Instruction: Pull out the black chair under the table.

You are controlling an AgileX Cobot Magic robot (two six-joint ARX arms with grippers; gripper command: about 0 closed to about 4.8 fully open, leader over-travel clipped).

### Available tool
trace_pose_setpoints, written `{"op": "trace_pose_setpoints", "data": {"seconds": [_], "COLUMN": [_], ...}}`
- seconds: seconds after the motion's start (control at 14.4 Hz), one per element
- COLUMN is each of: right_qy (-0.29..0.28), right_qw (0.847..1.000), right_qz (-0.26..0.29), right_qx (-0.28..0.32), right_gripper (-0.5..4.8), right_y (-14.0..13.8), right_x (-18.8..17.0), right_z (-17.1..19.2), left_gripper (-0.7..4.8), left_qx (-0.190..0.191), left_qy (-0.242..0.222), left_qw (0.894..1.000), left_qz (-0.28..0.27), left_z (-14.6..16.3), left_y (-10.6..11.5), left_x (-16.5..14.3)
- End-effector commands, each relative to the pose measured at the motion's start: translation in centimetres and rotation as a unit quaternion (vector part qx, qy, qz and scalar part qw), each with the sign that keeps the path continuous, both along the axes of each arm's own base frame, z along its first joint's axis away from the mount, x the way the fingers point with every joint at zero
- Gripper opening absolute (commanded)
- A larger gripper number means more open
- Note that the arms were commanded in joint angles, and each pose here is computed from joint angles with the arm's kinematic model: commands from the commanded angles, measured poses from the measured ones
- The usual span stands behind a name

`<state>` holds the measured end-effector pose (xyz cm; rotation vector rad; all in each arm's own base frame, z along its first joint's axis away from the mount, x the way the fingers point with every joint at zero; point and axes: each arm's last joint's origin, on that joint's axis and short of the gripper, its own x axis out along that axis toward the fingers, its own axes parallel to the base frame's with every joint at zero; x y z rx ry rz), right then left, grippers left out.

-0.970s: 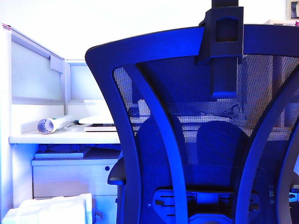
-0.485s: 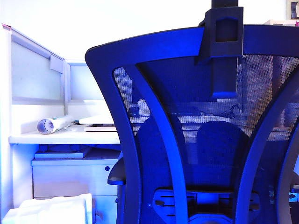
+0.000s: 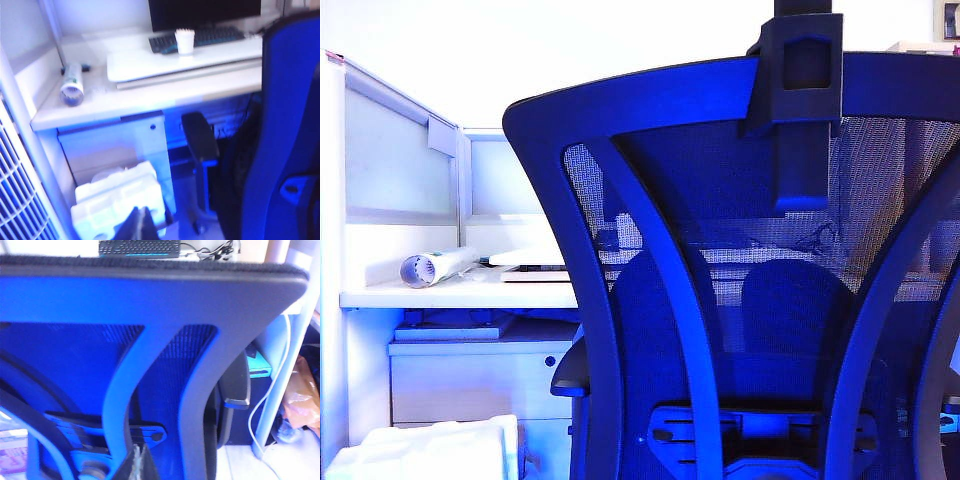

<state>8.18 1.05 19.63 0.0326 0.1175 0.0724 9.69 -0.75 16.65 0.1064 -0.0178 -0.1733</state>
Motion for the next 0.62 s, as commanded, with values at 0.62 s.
{"op": "trace_pose_setpoints", "data": {"seconds": [0.62], "right_qy": [0.057], "right_qw": [0.998], "right_qz": [-0.014], "right_qx": [-0.016], "right_gripper": [-0.08], "right_y": [-0.3], "right_x": [1.1], "right_z": [-4.6], "left_gripper": [-0.04], "left_qx": [0.030], "left_qy": [0.090], "left_qw": [0.989], "left_qz": [0.112], "left_z": [-1.8], "left_y": [0.7], "left_x": [-0.1]}}
